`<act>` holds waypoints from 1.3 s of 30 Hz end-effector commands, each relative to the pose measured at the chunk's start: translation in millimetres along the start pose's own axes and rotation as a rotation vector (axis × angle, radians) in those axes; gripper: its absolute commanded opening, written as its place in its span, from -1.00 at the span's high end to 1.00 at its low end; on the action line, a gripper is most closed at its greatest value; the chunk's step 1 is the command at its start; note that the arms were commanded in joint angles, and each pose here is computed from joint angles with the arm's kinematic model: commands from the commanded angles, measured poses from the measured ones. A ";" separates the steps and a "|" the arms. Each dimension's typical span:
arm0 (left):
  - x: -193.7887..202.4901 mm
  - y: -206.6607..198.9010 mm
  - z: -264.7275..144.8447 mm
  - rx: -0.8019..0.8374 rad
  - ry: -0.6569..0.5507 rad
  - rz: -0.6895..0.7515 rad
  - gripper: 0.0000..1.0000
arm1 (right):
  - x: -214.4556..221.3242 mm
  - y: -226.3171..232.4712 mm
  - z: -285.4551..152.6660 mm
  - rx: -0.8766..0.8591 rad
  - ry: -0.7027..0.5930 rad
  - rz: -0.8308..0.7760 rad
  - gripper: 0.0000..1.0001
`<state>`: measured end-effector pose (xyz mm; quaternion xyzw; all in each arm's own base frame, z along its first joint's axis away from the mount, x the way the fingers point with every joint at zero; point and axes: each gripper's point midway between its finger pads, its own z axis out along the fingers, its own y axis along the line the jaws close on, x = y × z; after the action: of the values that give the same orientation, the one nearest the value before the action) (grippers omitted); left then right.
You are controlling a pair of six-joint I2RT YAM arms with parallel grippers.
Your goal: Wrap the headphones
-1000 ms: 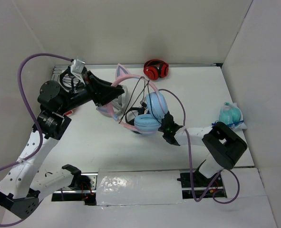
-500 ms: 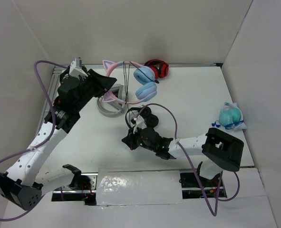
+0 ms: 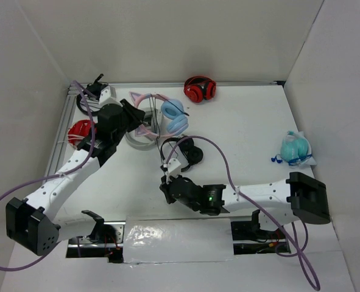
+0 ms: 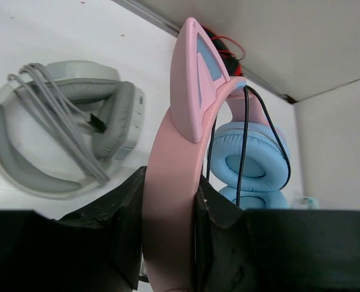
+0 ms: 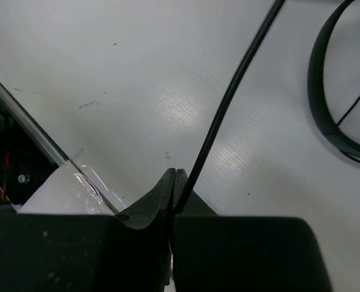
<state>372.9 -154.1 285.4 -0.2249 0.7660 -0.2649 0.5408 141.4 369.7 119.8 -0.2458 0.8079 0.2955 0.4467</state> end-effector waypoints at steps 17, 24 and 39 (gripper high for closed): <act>24.6 -28.7 3.8 0.390 0.082 0.336 1.00 | -112.4 -35.2 -35.6 0.243 0.029 -0.766 1.00; 53.7 -7.4 -5.6 0.360 0.162 0.369 1.00 | -158.5 -47.8 -33.7 0.310 0.001 -0.804 1.00; 121.5 -10.9 -82.6 0.719 0.396 0.420 1.00 | -176.5 -135.3 -39.5 0.467 0.015 -0.803 1.00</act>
<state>280.3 -211.7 226.8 0.1336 0.7685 -0.3940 0.4862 280.3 285.1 226.8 -0.4492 0.7128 -0.0936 0.5304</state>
